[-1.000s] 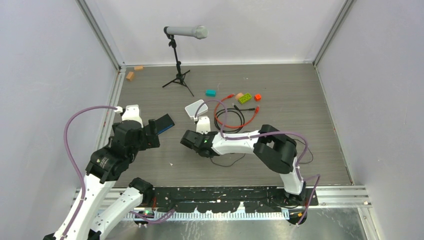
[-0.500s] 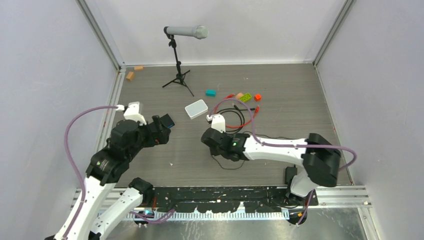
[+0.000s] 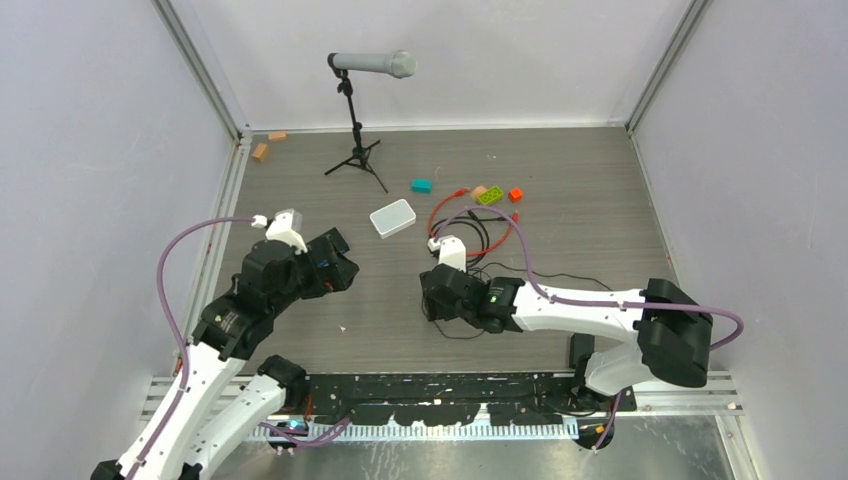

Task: Insert the plug into the switch port
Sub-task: Adjust the power at the center of the board, then pick up the power from the center of the board.

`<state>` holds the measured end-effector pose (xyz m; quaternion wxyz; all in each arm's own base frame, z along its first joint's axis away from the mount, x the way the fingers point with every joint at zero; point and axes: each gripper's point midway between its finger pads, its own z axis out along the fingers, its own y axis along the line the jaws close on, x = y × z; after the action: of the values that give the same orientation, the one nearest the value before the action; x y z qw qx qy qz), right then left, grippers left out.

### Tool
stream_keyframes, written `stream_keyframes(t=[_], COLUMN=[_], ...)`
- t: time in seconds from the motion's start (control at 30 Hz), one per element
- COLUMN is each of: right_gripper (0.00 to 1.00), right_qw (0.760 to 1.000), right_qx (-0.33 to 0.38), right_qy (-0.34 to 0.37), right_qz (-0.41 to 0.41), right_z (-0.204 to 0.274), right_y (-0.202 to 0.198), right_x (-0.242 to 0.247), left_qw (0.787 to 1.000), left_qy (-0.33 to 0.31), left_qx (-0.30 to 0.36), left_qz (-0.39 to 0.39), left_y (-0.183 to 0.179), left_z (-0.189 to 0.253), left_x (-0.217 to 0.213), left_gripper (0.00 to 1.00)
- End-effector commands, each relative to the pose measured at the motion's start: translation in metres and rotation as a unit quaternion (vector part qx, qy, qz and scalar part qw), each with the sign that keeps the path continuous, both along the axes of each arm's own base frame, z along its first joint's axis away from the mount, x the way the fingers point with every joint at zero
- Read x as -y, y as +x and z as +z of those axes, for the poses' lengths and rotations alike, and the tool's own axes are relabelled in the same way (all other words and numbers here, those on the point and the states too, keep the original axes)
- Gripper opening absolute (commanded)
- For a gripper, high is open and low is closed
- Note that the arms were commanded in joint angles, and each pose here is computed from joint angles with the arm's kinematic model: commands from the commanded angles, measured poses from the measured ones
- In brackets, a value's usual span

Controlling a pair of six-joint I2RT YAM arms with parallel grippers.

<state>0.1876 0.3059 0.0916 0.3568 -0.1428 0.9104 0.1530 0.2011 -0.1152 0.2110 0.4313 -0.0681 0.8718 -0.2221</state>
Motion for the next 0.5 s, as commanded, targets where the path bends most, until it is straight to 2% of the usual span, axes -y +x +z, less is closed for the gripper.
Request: stream_keyframes(t=[0.0,0.27,0.47], right_gripper=[0.59,0.62,0.67], right_qw=[0.998,0.981,0.973], right_qx=[0.014,0.02,0.002], right_qy=[0.03,-0.021,0.0], right_qz=[-0.058,-0.192,-0.232], right_z=[0.015,0.023,0.028], right_y=[0.007,0.014,0.014], right_x=[0.011,0.079,0.118], left_qw=[1.0,1.0,1.0], left_qy=[-0.009,-0.017,-0.022], left_qx=[0.001,-0.012,-0.021], left_qz=[0.019,0.018,0.006], left_y=[0.003,0.005,0.007], left_z=[-0.003,-0.017,-0.026], left_x=[-0.003,0.002,0.009], left_gripper=[0.94,0.94,0.94])
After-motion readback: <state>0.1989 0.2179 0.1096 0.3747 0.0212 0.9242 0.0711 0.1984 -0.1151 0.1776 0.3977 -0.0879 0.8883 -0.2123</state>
